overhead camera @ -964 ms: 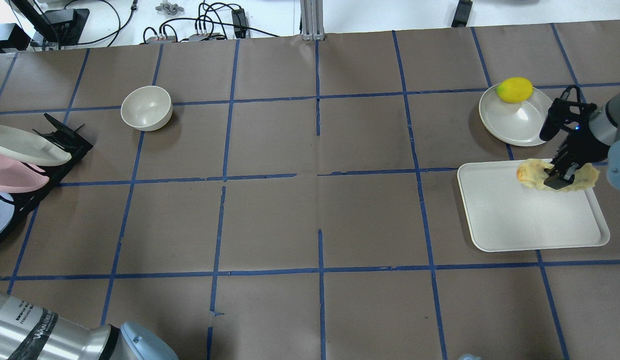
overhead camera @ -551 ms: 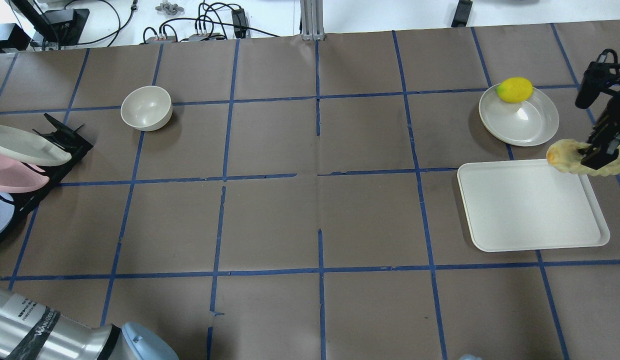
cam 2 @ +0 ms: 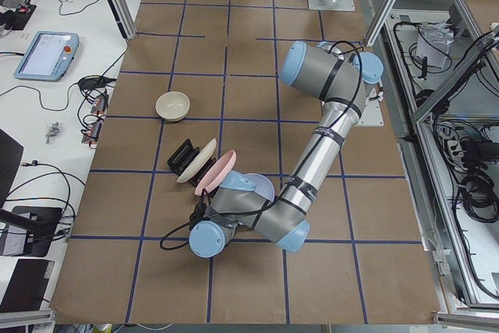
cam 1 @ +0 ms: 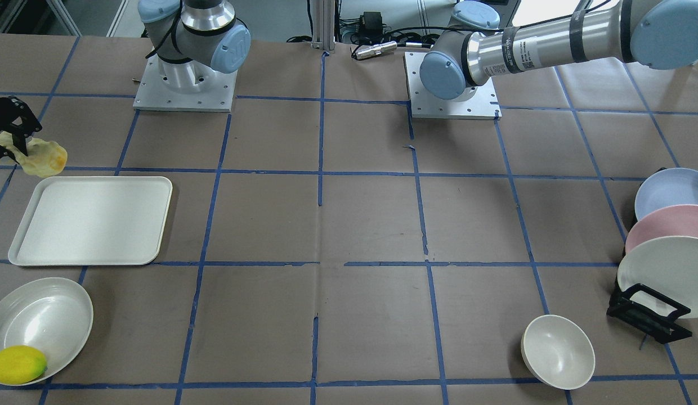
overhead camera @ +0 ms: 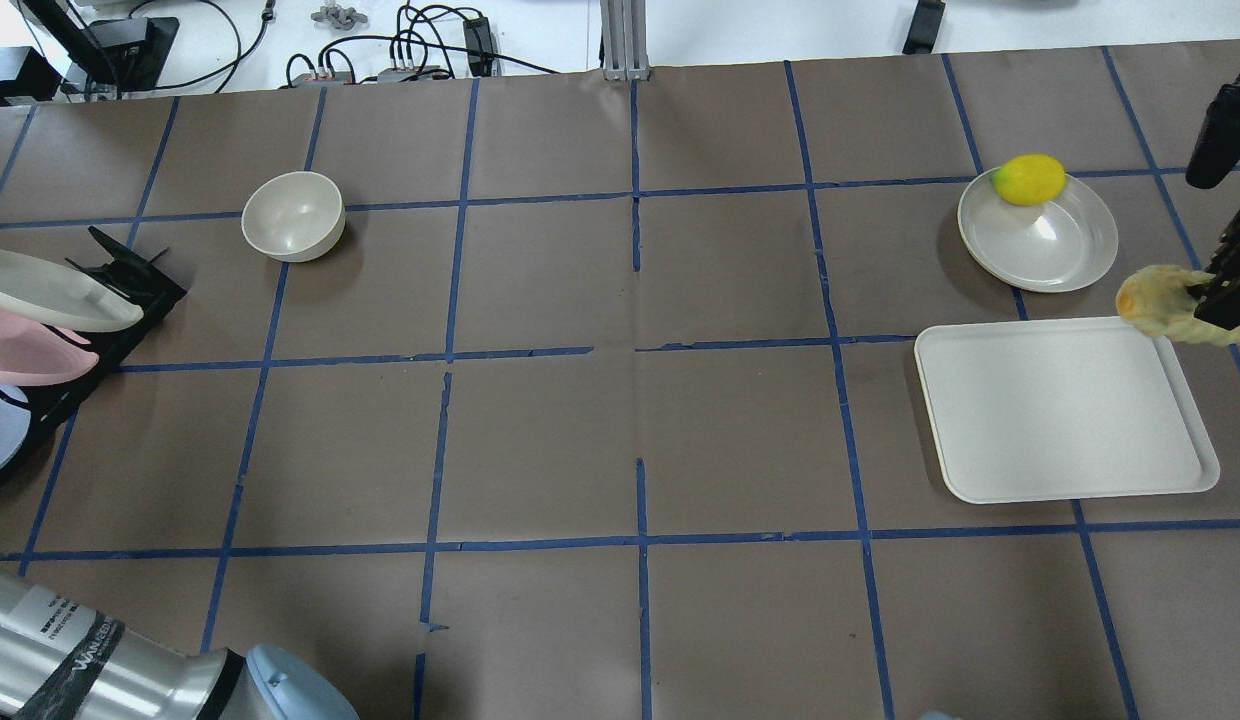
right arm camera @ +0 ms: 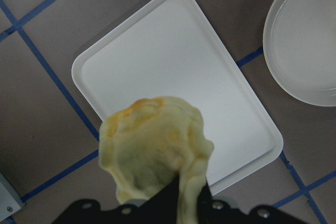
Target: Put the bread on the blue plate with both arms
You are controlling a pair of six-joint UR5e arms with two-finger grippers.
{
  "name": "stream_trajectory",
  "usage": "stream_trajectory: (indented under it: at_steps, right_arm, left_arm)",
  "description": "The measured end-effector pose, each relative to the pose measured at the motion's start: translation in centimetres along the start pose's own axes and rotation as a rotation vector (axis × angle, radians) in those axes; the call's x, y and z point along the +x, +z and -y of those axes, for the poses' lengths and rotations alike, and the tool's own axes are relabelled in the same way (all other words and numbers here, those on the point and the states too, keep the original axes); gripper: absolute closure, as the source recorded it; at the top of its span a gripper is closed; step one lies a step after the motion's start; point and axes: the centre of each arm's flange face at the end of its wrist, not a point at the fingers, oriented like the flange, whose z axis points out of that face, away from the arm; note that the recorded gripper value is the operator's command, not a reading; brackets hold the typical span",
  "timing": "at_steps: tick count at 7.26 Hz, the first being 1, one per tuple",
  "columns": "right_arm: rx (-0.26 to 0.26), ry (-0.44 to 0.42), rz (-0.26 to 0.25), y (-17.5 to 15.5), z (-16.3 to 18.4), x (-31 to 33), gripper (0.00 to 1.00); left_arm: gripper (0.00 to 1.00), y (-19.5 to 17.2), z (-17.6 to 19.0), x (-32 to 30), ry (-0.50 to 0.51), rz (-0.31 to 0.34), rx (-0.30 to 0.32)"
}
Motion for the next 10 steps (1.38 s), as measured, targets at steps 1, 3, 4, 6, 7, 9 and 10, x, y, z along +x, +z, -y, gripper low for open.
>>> stream_trajectory:
  at_steps: [1, 3, 4, 6, 7, 9, 10]
  right_arm:
    - [0.0, -0.004, 0.003, -0.2, 0.3, -0.3, 0.95]
    - [0.0, -0.009, 0.003, -0.4, 0.4, -0.5, 0.95]
    - [0.0, -0.011, 0.002, -0.4, 0.5, -0.5, 0.95]
    - [0.001, -0.011, 0.001, -0.4, 0.5, -0.5, 0.94]
    - [0.001, -0.011, 0.001, -0.3, 0.5, -0.5, 0.93]
    - [0.0, -0.012, 0.003, -0.2, 0.5, -0.4, 0.93]
    - [0.0, -0.012, 0.004, -0.2, 0.5, -0.4, 0.92]
  left_arm:
    - [0.65, 0.0, 0.1, 0.0, 0.001, 0.001, -0.001]
    - [0.64, 0.0, 0.4, 0.1, 0.005, 0.002, -0.004]
    - [0.6, 0.2, 0.4, 0.1, 0.006, 0.001, -0.006]
    - [0.58, 0.5, 0.4, -0.2, 0.005, 0.002, -0.011]
    - [0.58, 0.6, 0.4, -0.3, 0.003, 0.002, -0.012]
    - [0.59, 0.7, 0.2, -0.4, 0.001, 0.001, -0.015]
    - [0.61, 1.0, 0.1, -0.6, 0.001, 0.0, -0.026]
